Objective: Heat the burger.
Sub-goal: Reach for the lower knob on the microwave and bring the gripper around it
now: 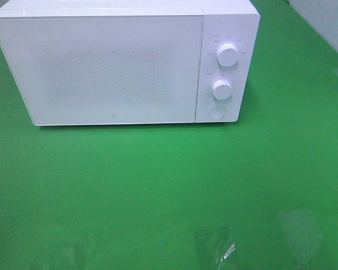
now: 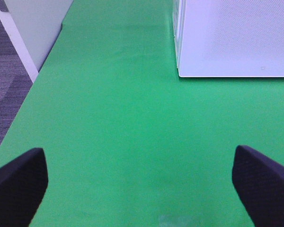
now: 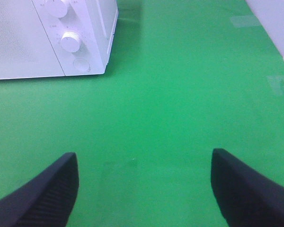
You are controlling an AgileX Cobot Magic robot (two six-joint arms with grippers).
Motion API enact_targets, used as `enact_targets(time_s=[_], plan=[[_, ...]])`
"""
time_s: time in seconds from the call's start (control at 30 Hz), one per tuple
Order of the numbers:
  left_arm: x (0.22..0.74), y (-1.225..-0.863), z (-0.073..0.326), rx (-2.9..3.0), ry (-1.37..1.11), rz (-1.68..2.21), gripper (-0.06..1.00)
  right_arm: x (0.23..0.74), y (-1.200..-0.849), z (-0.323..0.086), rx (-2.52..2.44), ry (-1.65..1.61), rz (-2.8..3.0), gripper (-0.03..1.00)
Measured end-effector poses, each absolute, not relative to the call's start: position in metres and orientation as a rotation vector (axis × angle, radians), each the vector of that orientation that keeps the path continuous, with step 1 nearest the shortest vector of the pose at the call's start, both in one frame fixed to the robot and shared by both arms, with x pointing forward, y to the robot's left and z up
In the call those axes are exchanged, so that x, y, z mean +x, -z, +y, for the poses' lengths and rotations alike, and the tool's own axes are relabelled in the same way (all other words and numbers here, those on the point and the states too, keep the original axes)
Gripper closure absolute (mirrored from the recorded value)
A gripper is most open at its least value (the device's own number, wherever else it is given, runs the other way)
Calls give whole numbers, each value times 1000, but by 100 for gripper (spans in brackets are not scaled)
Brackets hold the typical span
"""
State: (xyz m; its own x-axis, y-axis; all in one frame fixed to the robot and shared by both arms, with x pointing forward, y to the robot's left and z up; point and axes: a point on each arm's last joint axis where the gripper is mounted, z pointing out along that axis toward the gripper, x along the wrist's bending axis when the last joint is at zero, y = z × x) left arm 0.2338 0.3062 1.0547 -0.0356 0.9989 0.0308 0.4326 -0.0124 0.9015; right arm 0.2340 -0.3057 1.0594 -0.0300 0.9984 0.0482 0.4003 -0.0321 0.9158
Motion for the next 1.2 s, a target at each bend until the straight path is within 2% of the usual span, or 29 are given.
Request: enact_targets(time_s=[1.2], plan=[[234, -1055, 306, 1529, -1019, 1556, -3, 234, -1061, -306, 1513, -1054, 1512, 21]])
